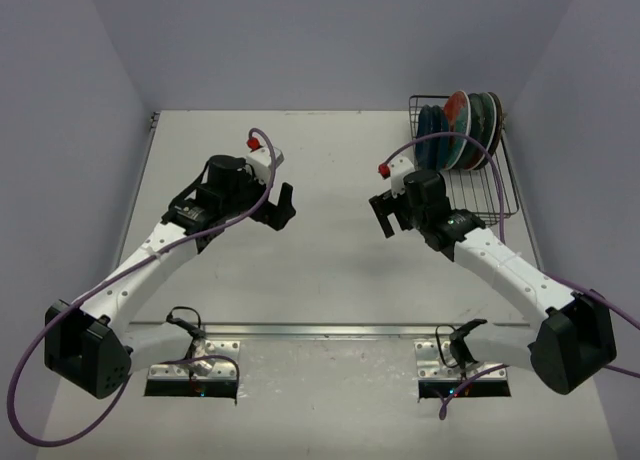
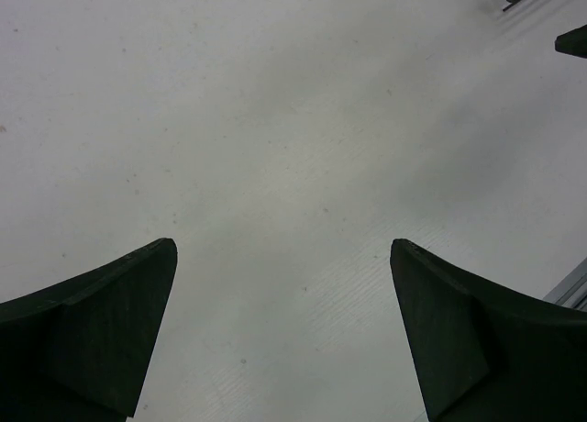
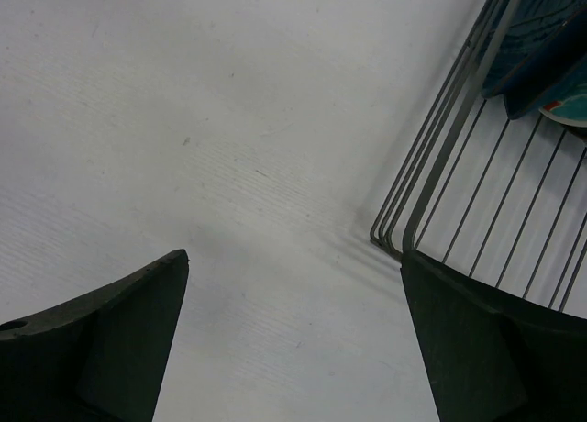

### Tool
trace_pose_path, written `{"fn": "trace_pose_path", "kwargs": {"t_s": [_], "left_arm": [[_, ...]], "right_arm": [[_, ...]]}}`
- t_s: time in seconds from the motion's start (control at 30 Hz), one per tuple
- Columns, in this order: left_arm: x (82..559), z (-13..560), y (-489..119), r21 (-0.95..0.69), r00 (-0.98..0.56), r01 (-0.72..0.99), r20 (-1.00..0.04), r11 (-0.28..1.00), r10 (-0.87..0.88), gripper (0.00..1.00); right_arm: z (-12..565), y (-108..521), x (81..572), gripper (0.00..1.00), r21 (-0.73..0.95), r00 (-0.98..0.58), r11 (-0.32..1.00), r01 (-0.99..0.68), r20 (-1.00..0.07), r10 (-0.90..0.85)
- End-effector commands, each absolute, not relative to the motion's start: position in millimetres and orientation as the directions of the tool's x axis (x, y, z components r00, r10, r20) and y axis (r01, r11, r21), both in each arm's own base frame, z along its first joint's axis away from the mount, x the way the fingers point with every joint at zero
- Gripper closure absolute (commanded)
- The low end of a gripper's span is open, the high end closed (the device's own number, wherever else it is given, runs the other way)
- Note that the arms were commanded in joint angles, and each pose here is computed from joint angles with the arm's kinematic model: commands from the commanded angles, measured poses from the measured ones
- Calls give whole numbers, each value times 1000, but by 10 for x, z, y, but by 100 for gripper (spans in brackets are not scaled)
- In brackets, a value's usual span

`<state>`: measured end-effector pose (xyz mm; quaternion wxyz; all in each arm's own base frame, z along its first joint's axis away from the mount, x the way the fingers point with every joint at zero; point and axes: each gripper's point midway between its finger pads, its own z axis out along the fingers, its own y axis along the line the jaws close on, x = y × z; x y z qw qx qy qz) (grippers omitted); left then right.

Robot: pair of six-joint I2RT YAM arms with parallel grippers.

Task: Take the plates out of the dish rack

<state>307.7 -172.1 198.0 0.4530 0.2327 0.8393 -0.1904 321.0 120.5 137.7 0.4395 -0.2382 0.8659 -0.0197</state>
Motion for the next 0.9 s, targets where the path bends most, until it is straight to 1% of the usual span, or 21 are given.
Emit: {"fn": "trace_pose_path", "kwargs": {"t_s": [0.0,0.1,0.17,0.3,0.33,0.37,0.43,0.5,0.67,0.77,0.87], "left_arm": [[3240,2090,-1672,-114,-465,504,-871,856,157,0],[3292,2100,-1653,-120,-476,477,-868,871,141,0],[3319,2104,-1650,-124,-481,465,-867,877,132,0],[3342,2089,-1658,-124,-487,462,-863,878,135,0],[3346,2080,-1657,-125,-490,461,-861,878,135,0],[3345,2071,-1664,-126,-492,463,-860,877,137,0],[3348,2067,-1666,-126,-492,463,-860,877,137,0],[3347,2066,-1664,-125,-493,463,-859,878,137,0],[3329,2069,-1667,-128,-495,466,-858,875,138,0],[3314,2086,-1679,-133,-493,474,-859,871,137,0],[3300,2098,-1704,-139,-490,487,-861,862,138,0]], "right_arm": [[1695,1103,3473,1,-233,-462,950,-207,-833,-305],[1804,990,3664,3,-306,-444,945,-120,-834,-326],[1987,916,3838,9,-350,-408,936,-38,-850,-334],[2088,859,4143,16,-466,-402,885,25,-815,-418],[2218,839,4242,19,-483,-386,873,64,-819,-424],[2100,845,4316,21,-510,-414,858,61,-795,-443],[2064,831,4499,26,-541,-441,836,96,-776,-451],[2148,820,4647,30,-545,-439,828,134,-781,-443],[2012,714,5023,40,-578,-485,794,191,-758,-435],[2102,591,5228,43,-570,-482,783,248,-774,-411],[2091,419,5404,45,-572,-496,766,291,-776,-391]]}}
